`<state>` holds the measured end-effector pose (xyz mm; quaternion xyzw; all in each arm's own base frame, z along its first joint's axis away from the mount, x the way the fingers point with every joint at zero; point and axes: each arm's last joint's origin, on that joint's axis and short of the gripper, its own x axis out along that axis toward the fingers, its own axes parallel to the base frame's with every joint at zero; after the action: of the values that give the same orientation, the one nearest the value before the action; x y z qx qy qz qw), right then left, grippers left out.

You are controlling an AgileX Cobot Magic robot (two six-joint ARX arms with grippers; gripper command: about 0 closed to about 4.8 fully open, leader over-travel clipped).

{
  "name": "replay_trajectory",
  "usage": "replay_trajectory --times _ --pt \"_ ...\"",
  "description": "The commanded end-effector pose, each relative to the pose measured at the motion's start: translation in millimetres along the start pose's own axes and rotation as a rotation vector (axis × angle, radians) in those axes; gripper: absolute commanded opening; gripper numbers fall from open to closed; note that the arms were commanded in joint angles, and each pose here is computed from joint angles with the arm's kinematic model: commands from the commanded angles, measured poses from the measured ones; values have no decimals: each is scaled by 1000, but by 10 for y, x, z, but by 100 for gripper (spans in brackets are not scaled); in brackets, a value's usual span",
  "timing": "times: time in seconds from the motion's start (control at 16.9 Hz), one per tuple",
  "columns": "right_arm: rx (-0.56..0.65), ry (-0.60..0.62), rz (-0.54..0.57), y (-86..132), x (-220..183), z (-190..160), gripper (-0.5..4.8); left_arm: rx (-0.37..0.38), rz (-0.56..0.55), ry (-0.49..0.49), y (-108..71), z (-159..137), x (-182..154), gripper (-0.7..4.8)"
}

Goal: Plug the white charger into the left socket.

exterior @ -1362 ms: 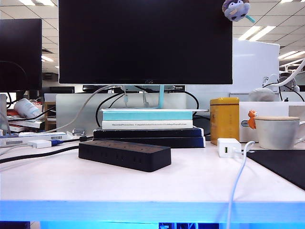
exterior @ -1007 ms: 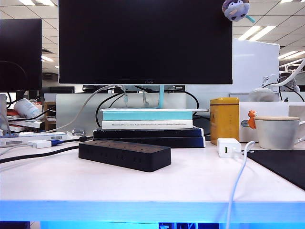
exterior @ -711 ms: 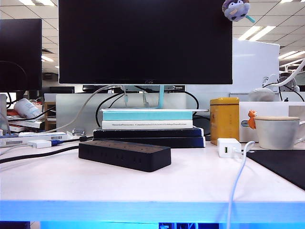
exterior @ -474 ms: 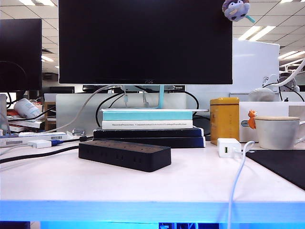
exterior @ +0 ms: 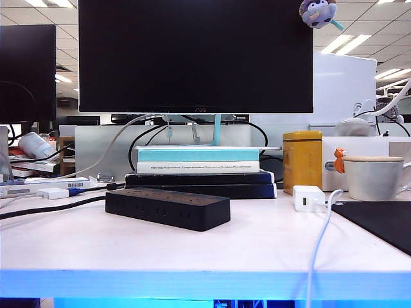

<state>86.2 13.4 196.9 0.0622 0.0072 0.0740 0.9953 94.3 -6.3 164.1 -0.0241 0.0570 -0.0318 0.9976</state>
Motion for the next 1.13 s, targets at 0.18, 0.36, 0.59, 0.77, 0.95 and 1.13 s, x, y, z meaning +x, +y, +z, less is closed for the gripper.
replay_trajectory --times 0.18,0.36,0.59,0.77,0.95,1.13 --pt "11 -123 -44 48 -82 518 -2 -9 -7 -170 -23 476 -143 -5" --pt "9 -102 -27 92 -4 817 -2 -10 15 -199 -30 762 -182 -5" --pt "8 -60 -26 163 265 1326 -1 -54 56 -194 -41 1231 -89 -5" --pt "6 12 20 238 741 1741 -2 -51 -24 -155 -90 1734 160 -5" --pt "14 109 49 290 1185 1815 -1 -20 -178 -96 -151 2038 444 -5" --pt "5 347 37 381 1733 1662 -1 8 -210 -75 -178 2306 773 -5"
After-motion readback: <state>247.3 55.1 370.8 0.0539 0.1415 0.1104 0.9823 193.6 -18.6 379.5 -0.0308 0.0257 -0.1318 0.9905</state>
